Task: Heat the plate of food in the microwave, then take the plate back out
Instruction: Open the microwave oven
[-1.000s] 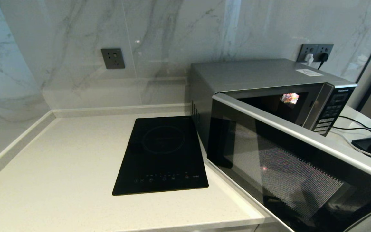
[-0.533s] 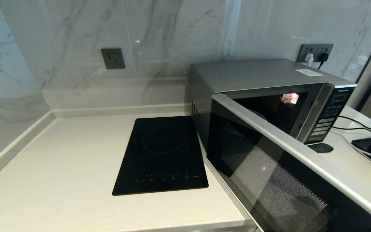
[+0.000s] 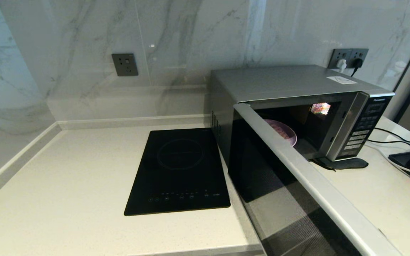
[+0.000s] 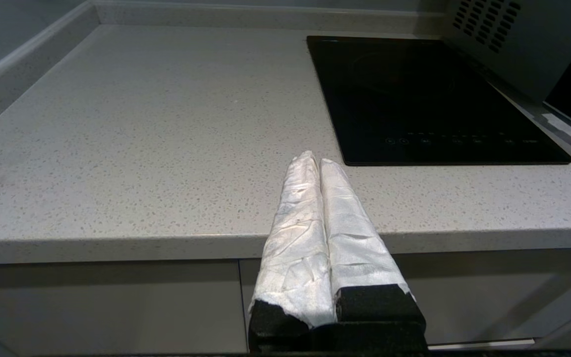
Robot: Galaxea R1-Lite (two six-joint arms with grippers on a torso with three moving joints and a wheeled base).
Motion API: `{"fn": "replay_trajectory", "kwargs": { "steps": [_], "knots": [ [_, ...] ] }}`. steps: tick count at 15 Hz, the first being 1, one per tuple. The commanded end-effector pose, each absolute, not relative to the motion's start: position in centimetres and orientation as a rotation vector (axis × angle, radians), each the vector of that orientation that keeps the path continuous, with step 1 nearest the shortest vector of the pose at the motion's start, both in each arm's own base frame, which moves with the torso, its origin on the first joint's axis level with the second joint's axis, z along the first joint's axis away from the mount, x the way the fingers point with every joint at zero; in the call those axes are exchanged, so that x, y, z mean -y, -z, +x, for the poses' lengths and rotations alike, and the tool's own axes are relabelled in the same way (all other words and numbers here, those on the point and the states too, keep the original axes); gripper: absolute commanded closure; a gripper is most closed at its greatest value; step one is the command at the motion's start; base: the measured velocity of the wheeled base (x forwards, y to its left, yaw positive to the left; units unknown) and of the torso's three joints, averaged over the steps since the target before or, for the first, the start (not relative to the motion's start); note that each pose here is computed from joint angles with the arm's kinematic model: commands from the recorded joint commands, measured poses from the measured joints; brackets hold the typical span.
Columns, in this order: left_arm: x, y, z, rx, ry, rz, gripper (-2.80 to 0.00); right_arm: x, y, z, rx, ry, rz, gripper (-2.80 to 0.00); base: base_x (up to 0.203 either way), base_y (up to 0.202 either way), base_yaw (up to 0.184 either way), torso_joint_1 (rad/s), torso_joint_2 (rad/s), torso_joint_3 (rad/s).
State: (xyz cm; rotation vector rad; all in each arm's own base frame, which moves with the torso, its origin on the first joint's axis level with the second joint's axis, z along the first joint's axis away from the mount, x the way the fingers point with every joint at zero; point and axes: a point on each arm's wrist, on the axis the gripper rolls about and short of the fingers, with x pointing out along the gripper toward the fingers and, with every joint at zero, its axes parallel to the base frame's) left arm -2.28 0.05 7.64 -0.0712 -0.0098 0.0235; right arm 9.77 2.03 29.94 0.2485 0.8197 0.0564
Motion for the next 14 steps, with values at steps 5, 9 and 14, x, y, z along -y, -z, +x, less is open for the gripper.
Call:
{"fn": "replay_trajectory", "kwargs": {
  "steps": [5,9,14],
  "knots": [
    [0.0,-7.6,-2.3,0.009,-0.024,-0.072,0.00,-2.7,-28.9,13.3,-0.855,-0.005,0.327,0.00,0.000,0.000,0.000,0.000,0.00,0.000],
    [0.0,-7.6,-2.3,0.009,-0.024,-0.072,0.00,-3.9,-27.9,18.9,-0.829,0.058,0.490,0.00,0.000,0.000,0.000,0.000,0.00,0.000],
    [0.0,-7.6,-2.3,0.009,-0.024,-0.072,0.00,-4.8,-27.6,24.2,-0.774,0.102,0.603,0.00,0.000,0.000,0.000,0.000,0.00,0.000]
  ]
}}
